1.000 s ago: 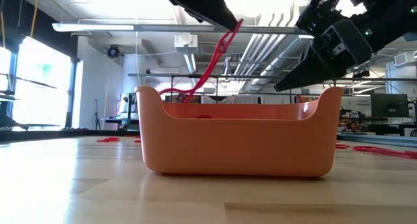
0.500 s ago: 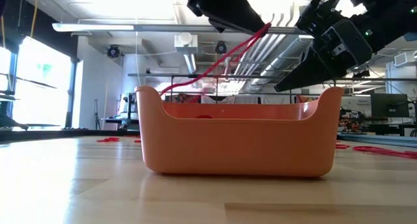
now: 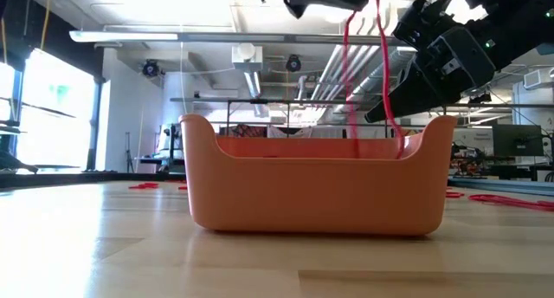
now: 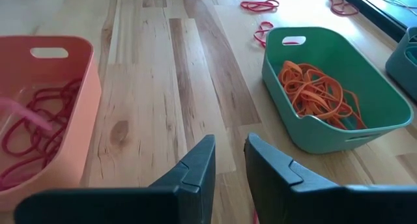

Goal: Sort rubber bands into baskets
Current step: Put the red rubber band into the orange bin

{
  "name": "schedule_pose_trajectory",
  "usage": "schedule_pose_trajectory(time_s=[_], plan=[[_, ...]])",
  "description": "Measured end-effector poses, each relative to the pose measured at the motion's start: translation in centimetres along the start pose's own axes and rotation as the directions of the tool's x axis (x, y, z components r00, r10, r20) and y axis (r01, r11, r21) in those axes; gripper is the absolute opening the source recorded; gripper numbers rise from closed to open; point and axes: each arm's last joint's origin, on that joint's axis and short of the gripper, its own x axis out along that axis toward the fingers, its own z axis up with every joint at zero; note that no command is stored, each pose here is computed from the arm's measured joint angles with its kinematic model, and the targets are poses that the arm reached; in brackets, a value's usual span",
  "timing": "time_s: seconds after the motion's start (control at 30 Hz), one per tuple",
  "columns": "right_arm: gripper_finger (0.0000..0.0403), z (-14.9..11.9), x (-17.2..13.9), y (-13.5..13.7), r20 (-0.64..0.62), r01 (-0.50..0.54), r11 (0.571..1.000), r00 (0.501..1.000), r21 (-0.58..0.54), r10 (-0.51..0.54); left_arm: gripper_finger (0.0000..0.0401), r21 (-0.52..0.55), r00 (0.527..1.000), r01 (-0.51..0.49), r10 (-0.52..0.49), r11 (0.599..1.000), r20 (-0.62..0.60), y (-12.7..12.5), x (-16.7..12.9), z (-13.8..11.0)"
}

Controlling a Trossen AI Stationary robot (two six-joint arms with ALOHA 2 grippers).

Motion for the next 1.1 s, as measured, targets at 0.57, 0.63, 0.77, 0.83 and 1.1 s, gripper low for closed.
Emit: schedule_pose_trajectory(time_s=[0.57, 0.63, 0.77, 0.83, 1.1], plan=[[0.0074, 0.0, 0.0, 0.0, 0.0, 0.0, 1.0, 1.0, 0.0, 0.0, 0.0, -0.041, 0.946, 0.161, -0.166, 0.986, -0.28, -0.6, 3.9, -4.4], [0.0074, 0.0, 0.0, 0.0, -0.002, 0.0, 1.0, 1.0, -0.001, 0.0, 0.0, -0.067, 0.927, 0.193, -0.204, 0.979, -0.314, -0.5, 4.7, -5.2], [0.0074, 0.0, 0.0, 0.0, -0.003, 0.0, 1.0, 1.0, -0.002, 0.0, 0.0001, -0.13, 0.909, 0.241, -0.271, 0.962, -0.316, 0.0, 5.4, -5.7], [0.0074, 0.0, 0.0, 0.0, -0.004, 0.001, 1.0, 1.0, 0.003, -0.001, 0.0009, -0.134, 0.91, 0.239, -0.27, 0.962, -0.316, 0.1, 5.4, -5.7], [0.0074, -0.1, 0.0, 0.1, -0.015, -0.03, 0.999, 0.999, 0.039, 0.03, 0.007, -0.082, 0.937, 0.15, -0.168, 0.985, -0.307, -0.1, 4.7, -5.1]])
